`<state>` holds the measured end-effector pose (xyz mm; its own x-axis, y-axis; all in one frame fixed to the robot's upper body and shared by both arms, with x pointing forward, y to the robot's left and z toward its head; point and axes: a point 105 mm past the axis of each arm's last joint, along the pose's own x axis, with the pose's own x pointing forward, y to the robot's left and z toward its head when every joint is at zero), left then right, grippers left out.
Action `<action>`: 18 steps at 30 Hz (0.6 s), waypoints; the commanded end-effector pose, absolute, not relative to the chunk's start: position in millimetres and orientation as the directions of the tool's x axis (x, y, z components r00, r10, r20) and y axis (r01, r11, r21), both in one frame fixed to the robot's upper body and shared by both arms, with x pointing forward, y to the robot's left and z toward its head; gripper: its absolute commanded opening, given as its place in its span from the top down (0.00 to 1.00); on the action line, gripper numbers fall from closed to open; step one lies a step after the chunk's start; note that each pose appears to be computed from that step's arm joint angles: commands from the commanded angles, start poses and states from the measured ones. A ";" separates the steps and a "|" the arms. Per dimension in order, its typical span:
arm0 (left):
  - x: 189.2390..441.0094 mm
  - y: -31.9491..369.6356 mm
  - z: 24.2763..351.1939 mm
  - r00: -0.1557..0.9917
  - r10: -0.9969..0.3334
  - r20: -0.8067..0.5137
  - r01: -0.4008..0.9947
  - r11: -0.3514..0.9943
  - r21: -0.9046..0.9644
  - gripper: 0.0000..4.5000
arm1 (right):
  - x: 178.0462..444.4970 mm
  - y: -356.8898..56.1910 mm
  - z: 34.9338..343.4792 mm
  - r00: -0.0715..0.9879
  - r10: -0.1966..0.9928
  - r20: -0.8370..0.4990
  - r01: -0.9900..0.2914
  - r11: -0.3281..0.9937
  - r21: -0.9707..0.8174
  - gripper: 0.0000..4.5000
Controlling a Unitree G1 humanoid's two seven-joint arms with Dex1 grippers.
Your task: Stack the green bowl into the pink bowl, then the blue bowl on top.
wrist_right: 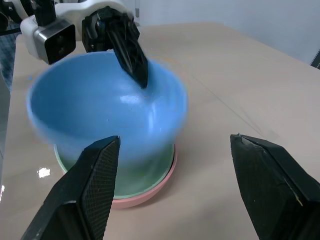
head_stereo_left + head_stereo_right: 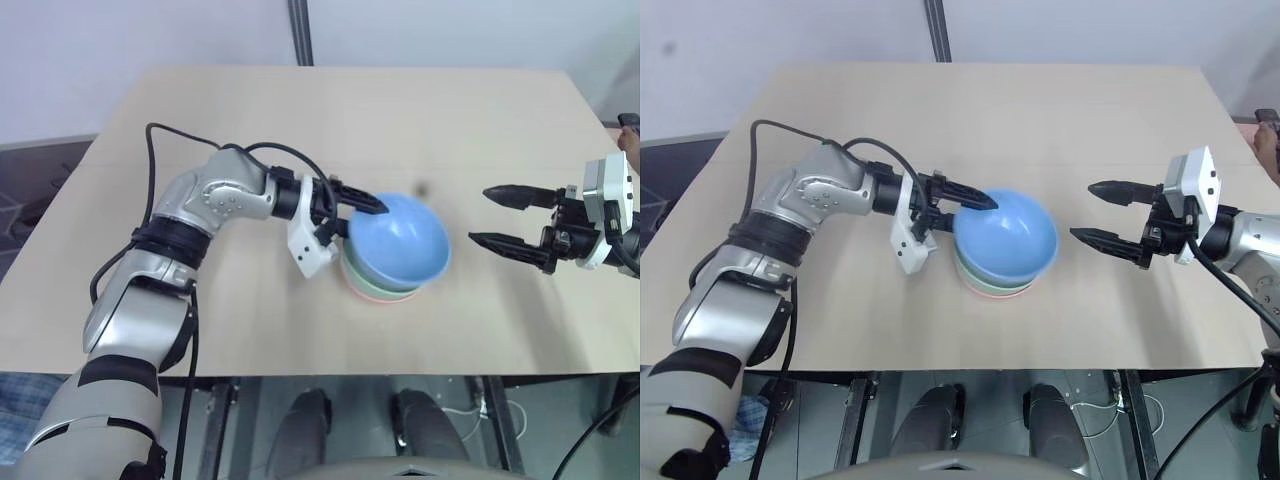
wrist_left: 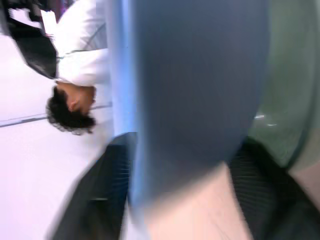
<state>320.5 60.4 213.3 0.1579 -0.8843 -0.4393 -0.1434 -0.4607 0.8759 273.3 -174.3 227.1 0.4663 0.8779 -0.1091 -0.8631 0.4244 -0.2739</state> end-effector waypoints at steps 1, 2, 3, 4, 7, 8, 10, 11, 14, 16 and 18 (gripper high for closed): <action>316.4 55.8 230.0 0.136 -0.913 -0.384 -0.187 -0.405 0.895 0.29 | 268.8 -175.0 239.7 0.469 0.879 -0.090 -0.848 0.419 -0.326 0.18; 316.1 56.3 229.6 0.135 -0.912 -0.387 -0.186 -0.407 0.895 0.29 | 268.7 -174.9 239.6 0.468 0.879 -0.090 -0.848 0.418 -0.325 0.18; 315.9 57.1 229.1 0.135 -0.911 -0.391 -0.184 -0.410 0.893 0.29 | 268.5 -174.8 239.6 0.467 0.879 -0.091 -0.849 0.417 -0.324 0.18; 315.9 58.5 228.4 0.137 -0.908 -0.395 -0.181 -0.415 0.892 0.29 | 268.6 -174.8 239.6 0.467 0.879 -0.091 -0.849 0.417 -0.324 0.18; 316.7 61.5 232.1 0.144 -0.915 -0.376 -0.166 -0.397 0.903 0.29 | 268.9 -175.2 239.5 0.468 0.879 -0.094 -0.849 0.417 -0.325 0.18; 317.3 62.6 236.2 0.150 -0.920 -0.361 -0.164 -0.383 0.909 0.29 | 269.2 -175.3 239.6 0.468 0.879 -0.094 -0.849 0.417 -0.325 0.18; 317.7 65.1 245.3 0.158 -0.932 -0.326 -0.156 -0.349 0.924 0.29 | 269.7 -175.3 239.8 0.468 0.879 -0.095 -0.848 0.417 -0.326 0.18; 317.7 66.4 252.2 0.161 -0.942 -0.293 -0.145 -0.317 0.937 0.29 | 269.9 -175.2 239.8 0.468 0.879 -0.096 -0.849 0.416 -0.327 0.18; 320.1 72.7 276.3 0.186 -0.968 -0.166 -0.107 -0.188 0.976 0.29 | 270.5 -175.2 239.5 0.466 0.879 -0.099 -0.849 0.414 -0.328 0.18; 325.5 81.3 289.6 0.228 -0.970 -0.088 -0.062 -0.105 0.993 0.29 | 270.6 -175.3 239.3 0.466 0.879 -0.100 -0.850 0.413 -0.328 0.18; 331.9 90.9 298.5 0.275 -0.961 -0.033 -0.012 -0.037 0.999 0.29 | 270.7 -175.4 238.9 0.465 0.880 -0.101 -0.851 0.412 -0.327 0.18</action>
